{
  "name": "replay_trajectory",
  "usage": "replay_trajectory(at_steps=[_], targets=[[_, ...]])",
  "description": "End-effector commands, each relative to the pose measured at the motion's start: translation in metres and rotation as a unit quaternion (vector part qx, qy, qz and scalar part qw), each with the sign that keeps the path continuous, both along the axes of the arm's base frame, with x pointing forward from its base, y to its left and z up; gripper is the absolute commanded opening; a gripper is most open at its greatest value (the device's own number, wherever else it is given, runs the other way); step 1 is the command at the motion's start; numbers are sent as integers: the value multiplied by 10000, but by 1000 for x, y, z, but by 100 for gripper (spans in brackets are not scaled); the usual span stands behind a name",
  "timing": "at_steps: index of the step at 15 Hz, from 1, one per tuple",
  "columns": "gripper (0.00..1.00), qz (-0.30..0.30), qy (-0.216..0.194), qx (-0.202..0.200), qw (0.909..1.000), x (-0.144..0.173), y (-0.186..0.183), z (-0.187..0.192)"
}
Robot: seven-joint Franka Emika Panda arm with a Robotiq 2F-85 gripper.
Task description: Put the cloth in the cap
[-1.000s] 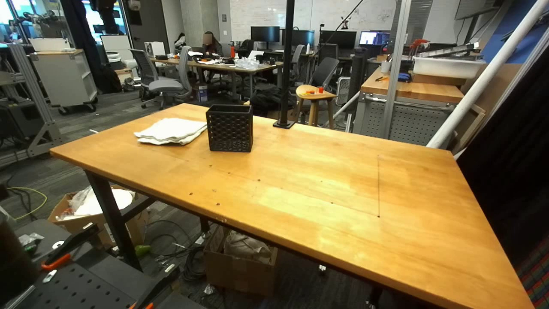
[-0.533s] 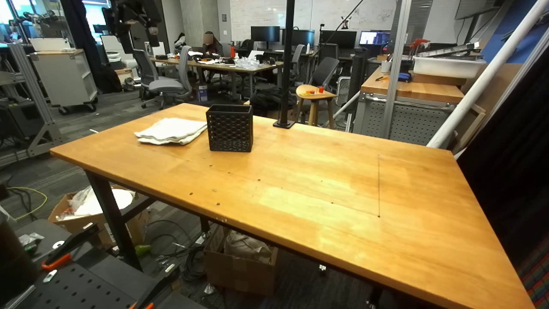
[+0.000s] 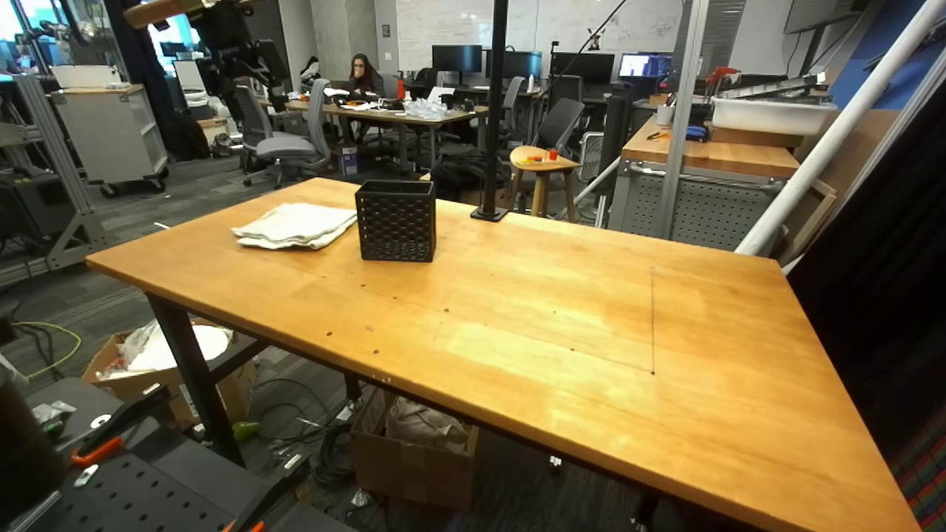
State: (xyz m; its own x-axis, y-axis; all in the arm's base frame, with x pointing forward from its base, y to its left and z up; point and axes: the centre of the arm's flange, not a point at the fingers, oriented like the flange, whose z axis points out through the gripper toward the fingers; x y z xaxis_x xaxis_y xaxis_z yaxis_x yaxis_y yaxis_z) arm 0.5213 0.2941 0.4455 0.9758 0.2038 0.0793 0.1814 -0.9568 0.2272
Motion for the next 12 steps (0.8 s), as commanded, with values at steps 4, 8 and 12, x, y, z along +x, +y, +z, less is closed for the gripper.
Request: replay_trajectory(at_steps=[4, 8, 12], targets=[[100, 362, -180, 98, 9991, 60, 63, -43], [100, 509, -191, 260, 9982, 84, 78, -83], [100, 555, -164, 310, 9978, 101, 81, -124]])
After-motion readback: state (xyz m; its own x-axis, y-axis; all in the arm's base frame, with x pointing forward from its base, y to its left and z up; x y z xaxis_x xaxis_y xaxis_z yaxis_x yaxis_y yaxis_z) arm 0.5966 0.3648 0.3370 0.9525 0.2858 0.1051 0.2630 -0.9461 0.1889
